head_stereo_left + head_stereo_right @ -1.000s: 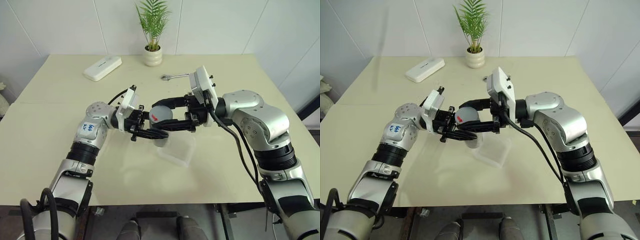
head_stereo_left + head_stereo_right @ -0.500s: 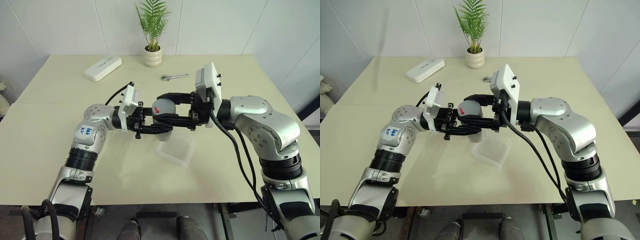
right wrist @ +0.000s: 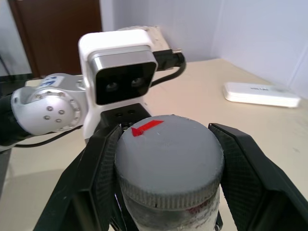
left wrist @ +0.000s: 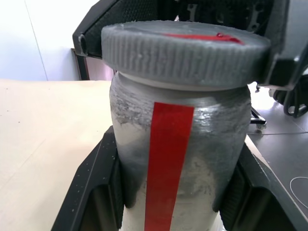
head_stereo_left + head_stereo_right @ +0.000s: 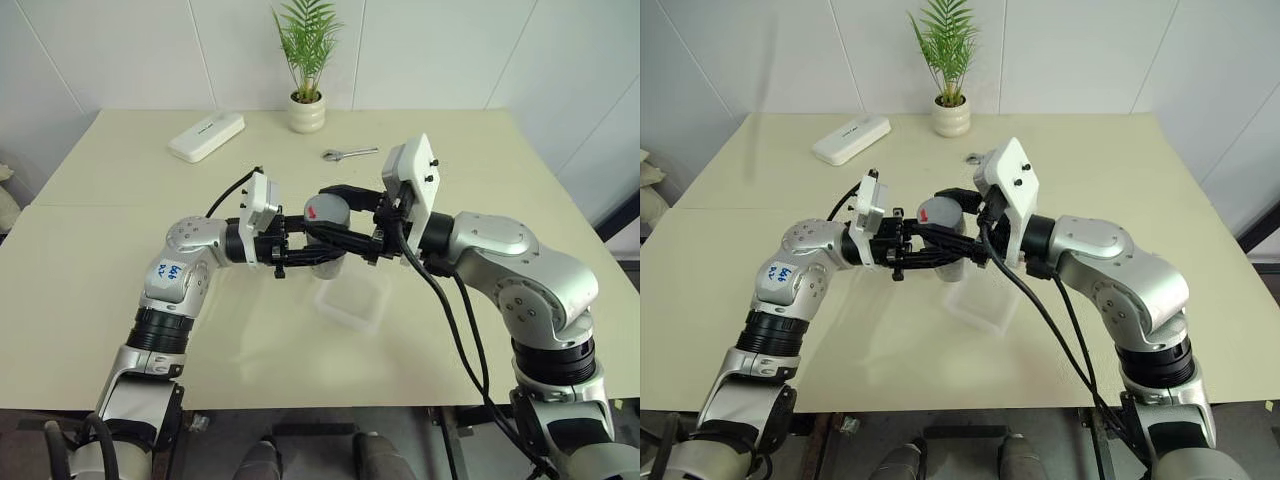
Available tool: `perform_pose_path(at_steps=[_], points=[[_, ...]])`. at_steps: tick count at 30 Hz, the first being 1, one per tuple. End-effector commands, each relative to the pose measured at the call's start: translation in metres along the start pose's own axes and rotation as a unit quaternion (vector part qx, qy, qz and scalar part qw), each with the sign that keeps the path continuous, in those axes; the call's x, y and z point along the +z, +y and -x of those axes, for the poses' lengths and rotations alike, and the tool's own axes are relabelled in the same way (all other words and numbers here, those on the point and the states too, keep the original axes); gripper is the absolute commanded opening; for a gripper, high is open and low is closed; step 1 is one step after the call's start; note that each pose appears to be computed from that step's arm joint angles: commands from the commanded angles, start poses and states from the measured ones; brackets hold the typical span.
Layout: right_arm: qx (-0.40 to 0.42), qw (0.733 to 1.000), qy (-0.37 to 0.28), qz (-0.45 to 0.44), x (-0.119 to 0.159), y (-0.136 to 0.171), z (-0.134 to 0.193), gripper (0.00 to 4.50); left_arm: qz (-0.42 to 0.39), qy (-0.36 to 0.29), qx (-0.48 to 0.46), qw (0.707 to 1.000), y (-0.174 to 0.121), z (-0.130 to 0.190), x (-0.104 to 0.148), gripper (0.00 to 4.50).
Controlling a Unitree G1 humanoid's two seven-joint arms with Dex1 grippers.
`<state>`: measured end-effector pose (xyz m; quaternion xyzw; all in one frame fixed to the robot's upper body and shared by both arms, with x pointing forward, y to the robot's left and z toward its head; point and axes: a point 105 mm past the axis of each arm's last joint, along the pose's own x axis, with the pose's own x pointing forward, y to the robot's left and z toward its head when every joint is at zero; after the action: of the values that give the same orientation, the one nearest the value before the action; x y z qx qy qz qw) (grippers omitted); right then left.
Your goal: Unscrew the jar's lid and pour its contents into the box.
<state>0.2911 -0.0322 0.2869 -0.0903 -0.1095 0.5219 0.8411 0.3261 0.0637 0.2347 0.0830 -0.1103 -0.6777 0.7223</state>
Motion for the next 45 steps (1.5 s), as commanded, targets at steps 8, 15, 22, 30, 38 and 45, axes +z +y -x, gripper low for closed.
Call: perform_pose_path(at_steps=[8,15,22,30,38,45], points=[[-0.133,0.990,-0.050,0.025,0.025,-0.018,0.011,2.55,0.000,0.016,-0.082,0.997,-0.030,-0.026,-0.012,1.98],[-0.140,0.989,-0.040,0.024,0.021,-0.017,0.012,2.55,-0.001,0.018,-0.086,0.996,-0.031,-0.025,-0.013,1.98],[-0.151,0.988,-0.028,0.019,0.014,-0.015,0.011,2.55,-0.004,0.016,-0.085,0.996,-0.033,-0.026,-0.011,1.98],[-0.150,0.988,-0.027,0.015,0.012,-0.012,0.010,2.55,-0.004,0.016,-0.085,0.996,-0.034,-0.026,-0.012,1.98],[-0.148,0.989,-0.026,0.014,0.010,-0.011,0.010,2.55,-0.004,0.016,-0.085,0.996,-0.033,-0.027,-0.012,1.98],[-0.151,0.988,-0.026,0.013,0.010,-0.013,0.010,2.55,-0.004,0.016,-0.083,0.996,-0.032,-0.027,-0.012,1.98]])
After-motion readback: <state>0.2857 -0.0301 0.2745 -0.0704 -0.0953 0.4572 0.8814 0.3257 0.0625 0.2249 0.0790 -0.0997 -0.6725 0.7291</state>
